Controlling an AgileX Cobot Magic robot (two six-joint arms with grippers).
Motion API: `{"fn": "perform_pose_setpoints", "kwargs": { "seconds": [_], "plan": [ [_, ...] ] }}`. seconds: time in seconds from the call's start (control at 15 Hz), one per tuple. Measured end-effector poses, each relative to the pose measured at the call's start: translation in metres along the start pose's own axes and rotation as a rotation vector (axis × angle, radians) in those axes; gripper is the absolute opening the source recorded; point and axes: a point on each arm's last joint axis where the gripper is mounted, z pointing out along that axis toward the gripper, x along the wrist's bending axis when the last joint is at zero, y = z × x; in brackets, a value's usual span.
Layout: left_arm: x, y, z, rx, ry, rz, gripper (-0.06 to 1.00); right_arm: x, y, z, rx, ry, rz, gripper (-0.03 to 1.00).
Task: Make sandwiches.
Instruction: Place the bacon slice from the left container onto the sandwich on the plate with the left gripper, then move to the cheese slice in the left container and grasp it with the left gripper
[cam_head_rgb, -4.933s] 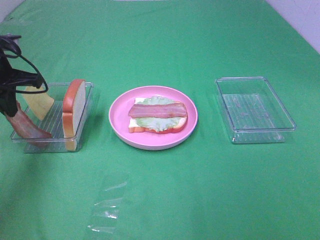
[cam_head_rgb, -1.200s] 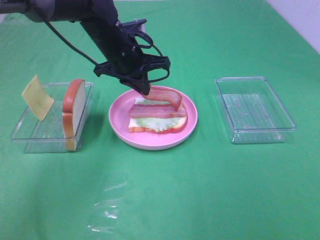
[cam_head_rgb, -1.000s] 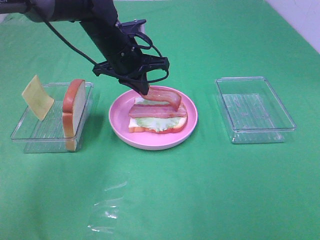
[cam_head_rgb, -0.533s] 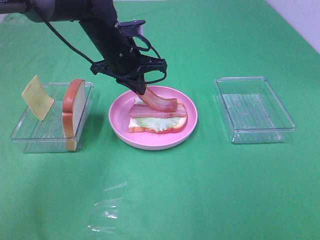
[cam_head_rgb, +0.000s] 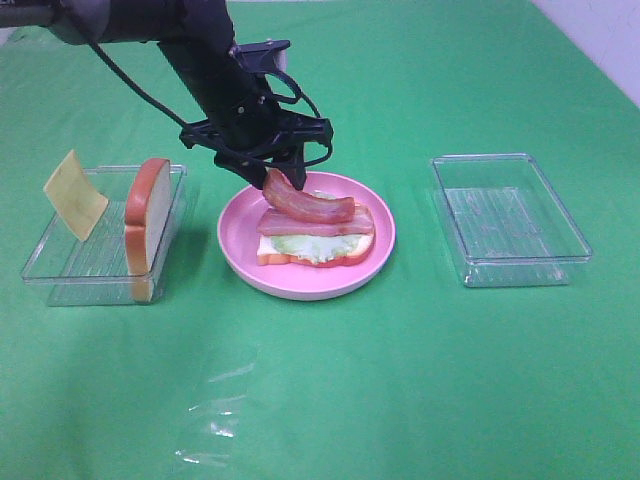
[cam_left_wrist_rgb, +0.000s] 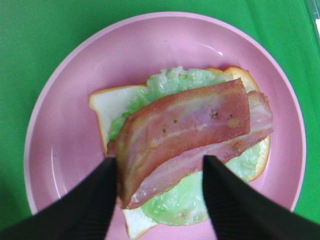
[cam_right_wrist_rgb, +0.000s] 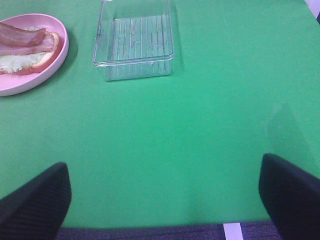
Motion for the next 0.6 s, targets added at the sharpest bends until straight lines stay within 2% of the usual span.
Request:
{"fn": "perform_pose_setpoints", "kwargs": {
  "seconds": [0.13,0.2,0.47,0.6],
  "plan": [
    [0.0,0.0,0.0,0.0,0.002,0.001,0.88,0.0,0.0,0.0,0.0,0.0,0.0,0.97],
    [-0.001,0.002,-0.003,-0.006,0.001,0.005,0.97,0.0,0.0,0.0,0.0,0.0,0.0,0.97],
    [-0.01,0.017,-0.031,0.009,0.006,0.045,0.99,0.0,0.0,0.0,0.0,0.0,0.0,0.97],
    [-0.013,0.025,-0.059,0.051,0.051,0.087,0.99,0.0,0.0,0.0,0.0,0.0,0.0,0.97]
  ]
}}
